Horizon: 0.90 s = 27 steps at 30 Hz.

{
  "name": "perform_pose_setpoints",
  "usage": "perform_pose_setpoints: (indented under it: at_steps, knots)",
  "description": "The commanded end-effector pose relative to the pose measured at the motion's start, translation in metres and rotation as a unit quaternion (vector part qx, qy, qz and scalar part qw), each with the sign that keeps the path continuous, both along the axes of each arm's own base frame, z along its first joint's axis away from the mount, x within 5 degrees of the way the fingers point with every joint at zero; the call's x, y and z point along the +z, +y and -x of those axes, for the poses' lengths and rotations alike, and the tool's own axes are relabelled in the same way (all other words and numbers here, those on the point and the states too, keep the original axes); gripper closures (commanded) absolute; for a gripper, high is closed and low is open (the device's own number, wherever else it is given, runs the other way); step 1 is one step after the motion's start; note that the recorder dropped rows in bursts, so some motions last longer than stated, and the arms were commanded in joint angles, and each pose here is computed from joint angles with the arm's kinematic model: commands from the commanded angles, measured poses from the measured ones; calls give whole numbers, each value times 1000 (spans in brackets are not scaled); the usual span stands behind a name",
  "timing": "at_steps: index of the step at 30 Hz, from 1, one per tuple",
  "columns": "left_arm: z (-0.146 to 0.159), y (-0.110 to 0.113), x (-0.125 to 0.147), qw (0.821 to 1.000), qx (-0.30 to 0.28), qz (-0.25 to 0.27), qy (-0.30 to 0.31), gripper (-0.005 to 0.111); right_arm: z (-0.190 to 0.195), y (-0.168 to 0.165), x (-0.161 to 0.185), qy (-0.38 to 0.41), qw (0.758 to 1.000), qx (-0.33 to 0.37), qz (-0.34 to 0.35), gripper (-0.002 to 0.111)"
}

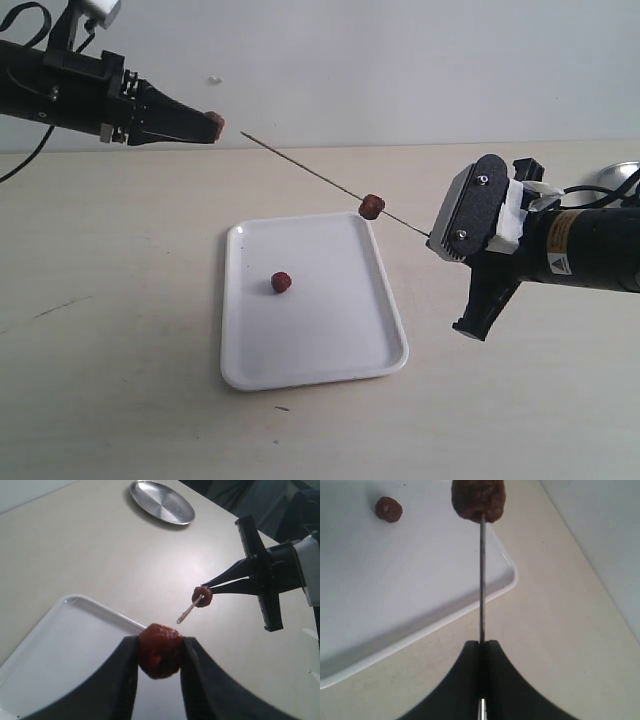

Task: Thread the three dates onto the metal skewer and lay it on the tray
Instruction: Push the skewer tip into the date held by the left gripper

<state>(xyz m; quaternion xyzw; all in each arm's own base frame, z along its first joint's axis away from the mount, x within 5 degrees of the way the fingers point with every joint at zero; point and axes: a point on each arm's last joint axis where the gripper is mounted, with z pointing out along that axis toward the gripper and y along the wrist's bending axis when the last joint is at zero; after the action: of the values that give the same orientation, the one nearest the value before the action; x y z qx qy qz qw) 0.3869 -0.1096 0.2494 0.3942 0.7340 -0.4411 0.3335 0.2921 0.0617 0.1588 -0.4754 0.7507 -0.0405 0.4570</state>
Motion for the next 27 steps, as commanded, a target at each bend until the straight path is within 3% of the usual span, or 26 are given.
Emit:
perform_pose_setpoints:
  at_steps: [1, 9, 16, 27]
  knots:
    - [0, -2, 12, 999, 7, 30, -9, 77, 0, -1, 0, 2, 1000, -7, -5, 108]
    - [1, -3, 12, 1000, 6, 29, -4, 77, -1, 0, 1, -2, 1000, -5, -9, 108]
    - [7, -21, 11, 999, -20, 25, -8, 77, 0, 0, 1, -1, 1000, -5, -8, 108]
    - [8, -17, 7, 999, -30, -2, -10, 77, 0, -1, 0, 2, 1000, -8, -6, 108]
